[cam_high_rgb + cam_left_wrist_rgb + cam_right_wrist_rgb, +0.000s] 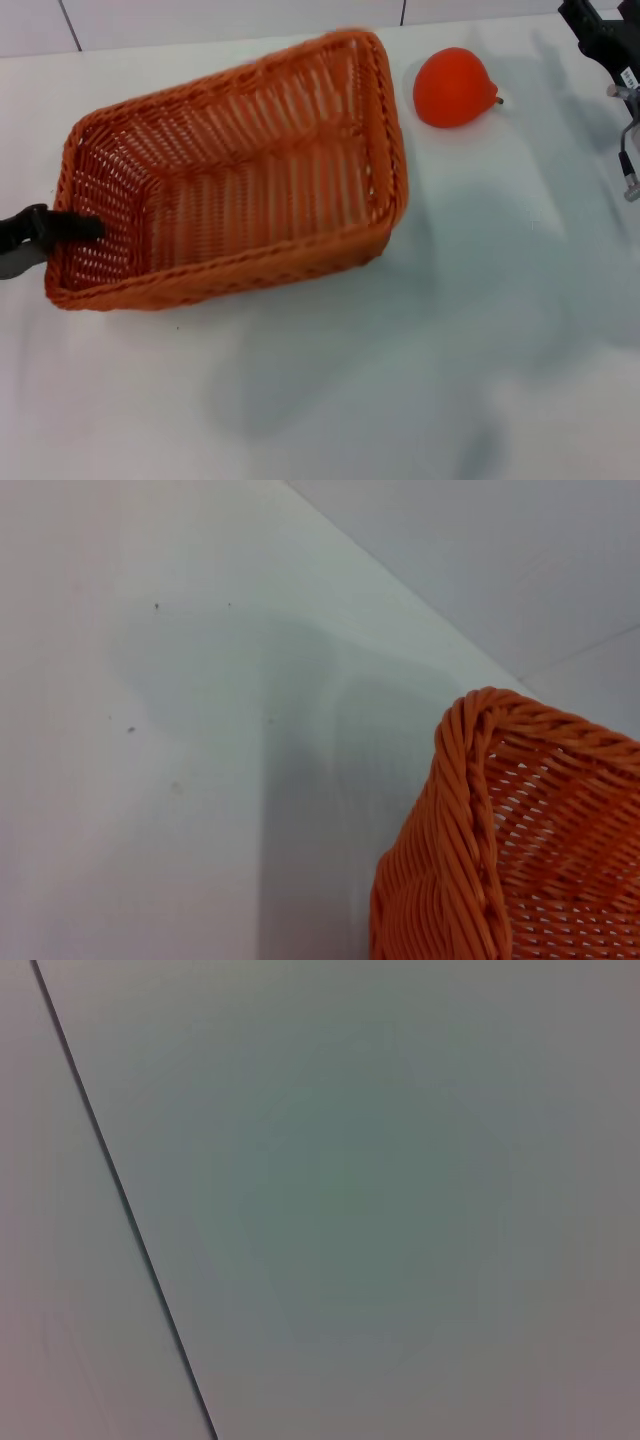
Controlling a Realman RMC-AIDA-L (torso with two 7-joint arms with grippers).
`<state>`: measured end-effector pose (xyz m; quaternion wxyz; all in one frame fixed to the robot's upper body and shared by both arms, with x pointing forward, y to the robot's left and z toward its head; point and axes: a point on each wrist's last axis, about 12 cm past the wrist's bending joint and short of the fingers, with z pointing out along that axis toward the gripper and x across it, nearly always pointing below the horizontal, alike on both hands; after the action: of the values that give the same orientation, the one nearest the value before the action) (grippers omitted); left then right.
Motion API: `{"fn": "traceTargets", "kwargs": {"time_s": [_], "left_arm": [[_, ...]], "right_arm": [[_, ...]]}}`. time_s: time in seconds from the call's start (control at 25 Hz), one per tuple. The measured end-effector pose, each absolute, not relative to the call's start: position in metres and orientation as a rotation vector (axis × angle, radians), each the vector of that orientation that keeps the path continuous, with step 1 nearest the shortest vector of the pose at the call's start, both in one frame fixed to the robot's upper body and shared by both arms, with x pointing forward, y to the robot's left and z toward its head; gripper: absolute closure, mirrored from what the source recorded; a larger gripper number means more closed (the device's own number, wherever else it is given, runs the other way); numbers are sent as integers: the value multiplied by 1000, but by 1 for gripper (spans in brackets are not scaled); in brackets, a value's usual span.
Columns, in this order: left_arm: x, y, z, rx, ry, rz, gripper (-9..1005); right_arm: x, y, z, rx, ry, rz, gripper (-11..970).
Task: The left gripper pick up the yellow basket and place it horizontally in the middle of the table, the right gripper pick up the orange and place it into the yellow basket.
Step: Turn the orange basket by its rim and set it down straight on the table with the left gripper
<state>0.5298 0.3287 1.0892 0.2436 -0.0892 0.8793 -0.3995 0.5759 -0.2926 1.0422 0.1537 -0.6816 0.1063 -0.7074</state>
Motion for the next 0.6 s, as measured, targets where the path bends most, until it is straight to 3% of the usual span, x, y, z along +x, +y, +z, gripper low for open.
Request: {"fn": "traceTargets", "kwargs": {"time_s": [0.56,0.6], "left_arm": [[519,322,1078,-320,2315,-1246,727],[518,322,1078,-319,2306,-1256,689]], "right_arm": [[577,-291,1040,-1981,299,-2006,36],[577,-291,1040,-1981,295,-2005,37]]}}
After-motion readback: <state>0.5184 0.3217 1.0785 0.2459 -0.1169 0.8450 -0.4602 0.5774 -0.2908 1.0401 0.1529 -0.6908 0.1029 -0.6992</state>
